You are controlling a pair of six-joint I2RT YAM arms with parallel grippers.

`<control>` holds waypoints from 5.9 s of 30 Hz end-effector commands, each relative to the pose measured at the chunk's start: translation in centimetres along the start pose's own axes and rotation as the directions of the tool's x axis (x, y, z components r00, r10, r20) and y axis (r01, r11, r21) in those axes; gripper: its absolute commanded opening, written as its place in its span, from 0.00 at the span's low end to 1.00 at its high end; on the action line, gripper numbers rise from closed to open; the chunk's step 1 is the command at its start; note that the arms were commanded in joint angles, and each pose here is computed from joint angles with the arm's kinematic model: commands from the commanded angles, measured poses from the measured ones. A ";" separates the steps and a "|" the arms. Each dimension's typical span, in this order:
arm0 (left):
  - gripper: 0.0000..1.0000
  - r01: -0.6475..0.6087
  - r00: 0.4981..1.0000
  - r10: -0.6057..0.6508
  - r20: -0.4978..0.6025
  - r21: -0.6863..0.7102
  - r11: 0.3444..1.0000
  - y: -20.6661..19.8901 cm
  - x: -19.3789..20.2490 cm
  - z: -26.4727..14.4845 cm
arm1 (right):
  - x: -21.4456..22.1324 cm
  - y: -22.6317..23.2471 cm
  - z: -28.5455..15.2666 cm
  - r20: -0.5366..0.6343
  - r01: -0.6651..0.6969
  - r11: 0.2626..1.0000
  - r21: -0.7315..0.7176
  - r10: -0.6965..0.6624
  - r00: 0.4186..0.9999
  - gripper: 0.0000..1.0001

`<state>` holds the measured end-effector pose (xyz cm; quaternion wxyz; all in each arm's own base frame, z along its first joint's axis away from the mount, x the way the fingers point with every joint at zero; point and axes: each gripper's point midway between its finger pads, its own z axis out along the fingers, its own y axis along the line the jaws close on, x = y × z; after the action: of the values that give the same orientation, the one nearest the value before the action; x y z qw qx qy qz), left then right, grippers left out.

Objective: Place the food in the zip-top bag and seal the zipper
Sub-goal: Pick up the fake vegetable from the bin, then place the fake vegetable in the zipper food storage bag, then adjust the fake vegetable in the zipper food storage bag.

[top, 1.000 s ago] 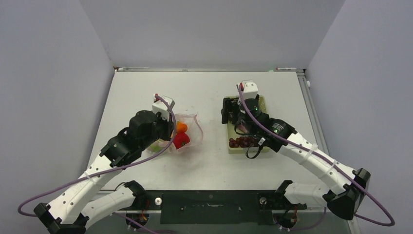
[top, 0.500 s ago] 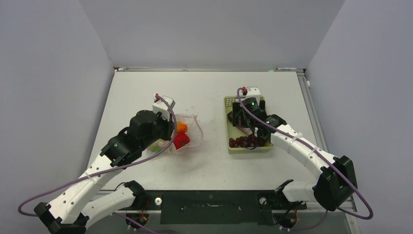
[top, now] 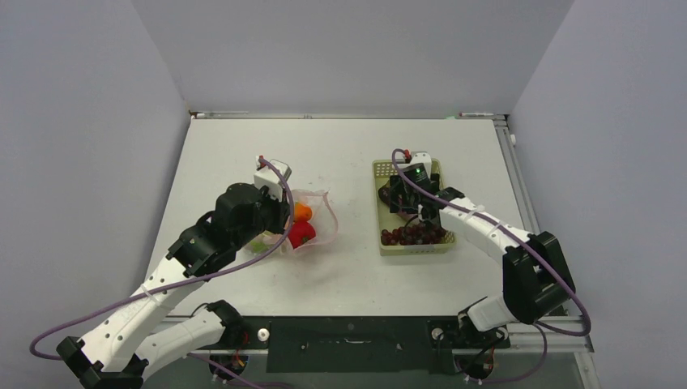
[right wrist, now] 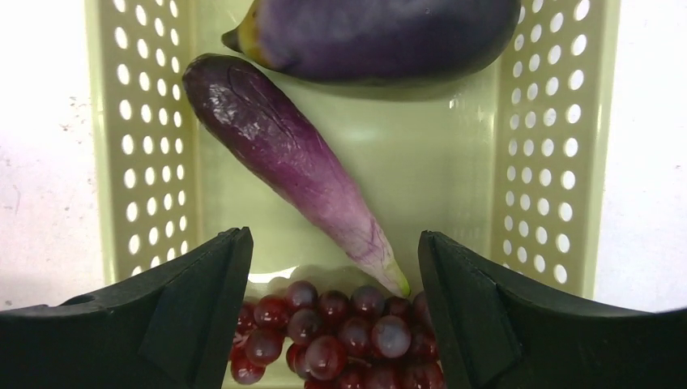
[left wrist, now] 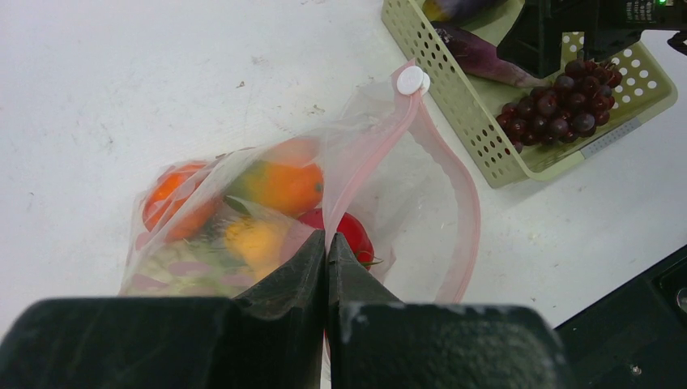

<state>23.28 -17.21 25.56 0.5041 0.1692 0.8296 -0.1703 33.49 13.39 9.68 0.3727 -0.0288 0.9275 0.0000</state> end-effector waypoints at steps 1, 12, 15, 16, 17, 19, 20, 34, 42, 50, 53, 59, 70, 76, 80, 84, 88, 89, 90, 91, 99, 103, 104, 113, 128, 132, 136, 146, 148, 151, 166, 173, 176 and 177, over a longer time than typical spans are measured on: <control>0.00 0.014 0.998 -0.015 0.054 0.018 1.000 -0.3 -1.5 -0.3 | -0.4 0.2 1.4 0.007 -0.009 1.000 -0.028 0.009 1.000 0.76; 0.00 0.014 0.998 -0.015 0.057 0.020 1.000 -0.3 -1.5 -0.5 | 2.0 0.6 4.8 -0.095 0.009 0.999 -0.034 -0.012 0.995 0.76; 0.00 0.014 0.998 -0.015 0.059 0.021 1.000 -0.3 -1.6 -0.5 | 2.5 0.8 5.2 -0.115 0.013 0.999 -0.043 -0.018 0.993 0.76; 0.00 0.013 0.998 -0.015 0.058 0.022 1.000 -0.3 -1.6 -0.5 | 2.7 0.8 5.3 -0.119 0.015 0.999 -0.044 -0.020 0.993 0.75; 0.00 0.013 0.998 -0.015 0.059 0.024 1.000 -0.4 -1.6 -0.5 | 2.8 0.8 5.3 -0.121 0.016 0.999 -0.044 -0.021 0.992 0.73; 0.00 0.013 0.998 -0.014 0.057 0.026 1.000 -0.4 -1.5 -0.5 | 2.9 0.8 5.2 -0.121 0.015 0.999 -0.045 -0.020 0.992 0.70; 0.00 0.013 0.998 -0.015 0.056 0.026 1.000 -0.4 -1.5 -0.5 | 2.9 0.8 5.2 -0.120 0.015 0.999 -0.044 -0.020 0.993 0.70; 0.00 0.015 0.998 -0.017 0.053 0.027 1.000 -0.4 -1.5 -0.4 | 1.1 0.7 3.9 -0.074 -0.002 0.999 -0.038 -0.001 0.997 0.26; 0.00 0.013 0.999 -0.015 0.049 0.031 0.999 -0.5 -1.4 -0.3 | -2.1 -0.1 1.4 0.037 -0.039 0.999 -0.018 0.039 0.999 0.22; 0.00 0.015 0.998 -0.017 0.052 0.029 0.999 -0.5 -1.5 -0.4 | -5.7 -0.3 -2.6 0.205 -0.095 0.994 -0.045 0.102 0.973 0.22; 0.00 0.016 0.998 -0.017 0.053 0.031 0.999 -0.5 -1.5 -0.4 | -6.8 0.2 -4.3 0.258 -0.102 0.991 -0.084 0.120 0.959 0.22; 0.00 0.017 0.999 -0.019 0.051 0.031 0.999 -0.5 -1.5 -0.4 | -8.2 2.0 -7.4 0.306 -0.069 0.985 -0.155 0.114 0.945 0.22; 0.00 0.019 0.998 -0.020 0.053 0.026 0.999 -0.4 -1.5 -0.4 | -8.2 7.2 -13.7 0.382 0.177 0.939 -0.294 -0.054 0.923 0.23; 0.00 0.019 0.998 -0.020 0.053 0.026 0.999 -0.4 -1.5 -0.4 | -6.4 9.7 -16.8 0.398 0.328 0.872 -0.364 -0.173 0.901 0.24; 0.00 0.018 0.999 -0.020 0.050 0.025 1.000 -0.4 -1.4 -0.3 | -4.8 11.3 -18.2 0.399 0.409 0.824 -0.393 -0.248 0.883 0.24; 0.00 0.019 0.999 -0.020 0.051 0.024 1.000 -0.4 -1.5 -0.4 | -2.9 12.9 -19.2 0.389 0.485 0.771 -0.413 -0.332 0.859 0.24; 0.00 0.018 0.999 -0.019 0.049 0.025 1.000 -0.4 -1.4 -0.4 | -0.9 14.1 -19.5 0.370 0.542 0.725 -0.425 -0.407 0.835 0.25; 0.00 0.018 0.999 -0.019 0.050 0.025 1.000 -0.4 -1.4 -0.4 | -0.5 14.4 -19.6 0.364 0.554 0.713 -0.430 -0.424 0.829 0.25; 0.00 0.019 0.999 -0.020 0.051 0.024 1.000 -0.4 -1.5 -0.4 | 0.2 14.8 -19.7 0.359 0.569 0.697 -0.436 -0.446 0.820 0.25; 0.00 0.018 0.999 -0.019 0.050 0.025 1.000 -0.4 -1.4 -0.3 | 0.5 15.0 -19.6 0.351 0.577 0.691 -0.436 -0.460 0.816 0.25; 0.00 0.019 0.998 -0.020 0.053 0.026 0.999 -0.4 -1.5 -0.4 | 2.1 17.3 -19.5 0.328 0.617 0.653 -0.439 -0.523 0.787 0.27; 0.00 0.018 0.998 -0.020 0.052 0.028 0.999 -0.5 -1.5 -0.4 | 2.3 18.0 -19.3 0.310 0.630 0.651 -0.424 -0.550 0.776 0.28; 0.00 0.019 0.998 -0.020 0.054 0.028 0.999 -0.4 -1.5 -0.4 | 2.2 18.2 -19.2 0.306 0.633 0.651 -0.419 -0.555 0.773 0.28; 0.00 0.019 0.998 -0.021 0.056 0.035 0.999 -0.6 -1.6 -0.5 | 1.4 19.9 -19.5 0.298 0.629 0.663 -0.405 -0.555 0.777 0.37; 0.00 0.019 0.998 -0.021 0.056 0.037 0.999 -0.6 -1.6 -0.6 | -0.3 22.0 -19.1 0.313 0.598 0.705 -0.383 -0.510 0.801 0.45; 0.00 0.019 0.998 -0.021 0.056 0.036 0.999 -0.6 -1.6 -0.5 | -0.8 21.9 -19.7 0.325 0.570 0.721 -0.394 -0.471 0.820 0.47; 0.00 0.019 0.998 -0.021 0.056 0.037 0.999 -0.6 -1.6 -0.5 | -0.5 21.4 -20.0 0.317 0.547 0.730 -0.410 -0.448 0.836 0.47; 0.00 0.021 0.998 -0.023 0.053 0.037 0.999 -0.6 -1.5 -0.5 | 1.6 20.1 -19.7 0.268 0.512 0.736 -0.444 -0.436 0.859 0.47; 0.00 0.020 0.998 -0.022 0.053 0.038 0.999 -0.6 -1.5 -0.5 | 2.0 20.1 -19.7 0.263 0.501 0.734 -0.459 -0.426 0.866 0.47; 0.00 0.020 0.998 -0.022 0.053 0.039 0.999 -0.6 -1.5 -0.5 | 2.8 20.1 -19.4 0.256 0.484 0.728 -0.486 -0.410 0.875 0.48; 0.00 0.021 0.998 -0.023 0.053 0.036 0.999 -0.6 -1.5 -0.5 | 3.0 20.3 -18.9 0.245 0.435 0.722 -0.538 -0.360 0.900 0.22; 0.00 0.020 0.998 -0.022 0.051 0.038 0.999 -0.6 -1.5 -0.4 | 2.3 20.9 -19.6 0.266 0.439 0.706 -0.556 -0.350 0.898 0.05; 0.00 0.020 0.999 -0.022 0.050 0.037 0.999 -0.6 -1.5 -0.4 | 2.1 21.6 -20.0 0.272 0.443 0.687 -0.576 -0.350 0.897 0.05; 0.00 0.019 0.999 -0.021 0.049 0.038 0.999 -0.6 -1.4 -0.4 | 2.0 21.8 -20.0 0.273 0.444 0.683 -0.579 -0.351 0.896 0.05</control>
<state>23.04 -17.41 25.63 0.5021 0.1733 0.8283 -0.1781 16.68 33.06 19.12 0.3670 -0.3578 0.8375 0.1897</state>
